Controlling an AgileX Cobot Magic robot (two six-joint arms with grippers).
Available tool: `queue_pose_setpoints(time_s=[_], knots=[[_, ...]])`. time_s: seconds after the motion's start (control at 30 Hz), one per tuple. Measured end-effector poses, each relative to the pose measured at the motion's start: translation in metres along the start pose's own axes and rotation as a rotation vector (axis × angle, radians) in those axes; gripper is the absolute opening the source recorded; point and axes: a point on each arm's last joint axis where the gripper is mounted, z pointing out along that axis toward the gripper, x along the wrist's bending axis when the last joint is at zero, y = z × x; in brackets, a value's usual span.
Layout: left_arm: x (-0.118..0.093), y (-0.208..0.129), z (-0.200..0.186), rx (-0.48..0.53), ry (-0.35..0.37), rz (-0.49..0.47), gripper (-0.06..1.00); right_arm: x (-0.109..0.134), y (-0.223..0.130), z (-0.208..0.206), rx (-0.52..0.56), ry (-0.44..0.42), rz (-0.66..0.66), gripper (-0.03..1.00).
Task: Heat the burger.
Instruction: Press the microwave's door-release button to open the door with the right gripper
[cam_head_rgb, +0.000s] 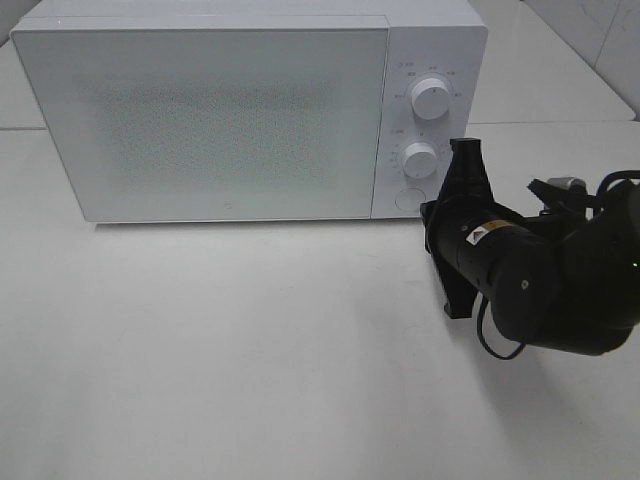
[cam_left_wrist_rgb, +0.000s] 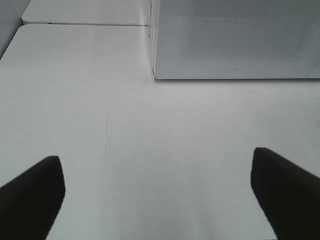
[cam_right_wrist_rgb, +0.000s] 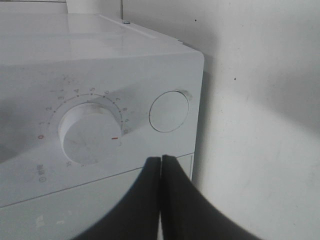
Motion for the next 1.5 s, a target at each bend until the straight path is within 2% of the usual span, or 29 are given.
queue_pose_setpoints(time_s=[0.47, 0.77, 0.97, 1.2, 1.5], knots=[[0.000, 0.000, 0.000, 0.000, 0.000, 0.000, 0.95, -0.002, -0.009, 0.031, -0.011, -0.008, 0.022, 0.01], [0.000, 0.000, 0.000, 0.000, 0.000, 0.000, 0.95, 0.010, -0.004, 0.049, -0.030, 0.008, 0.052, 0.01], [0.000, 0.000, 0.000, 0.000, 0.000, 0.000, 0.95, 0.003, -0.007, 0.058, -0.028, -0.022, 0.051, 0.01], [0.000, 0.000, 0.000, 0.000, 0.000, 0.000, 0.95, 0.004, -0.010, 0.064, -0.026, -0.016, 0.053, 0.01], [0.000, 0.000, 0.000, 0.000, 0.000, 0.000, 0.95, -0.007, -0.012, 0.077, -0.052, -0.039, 0.066, 0.01]])
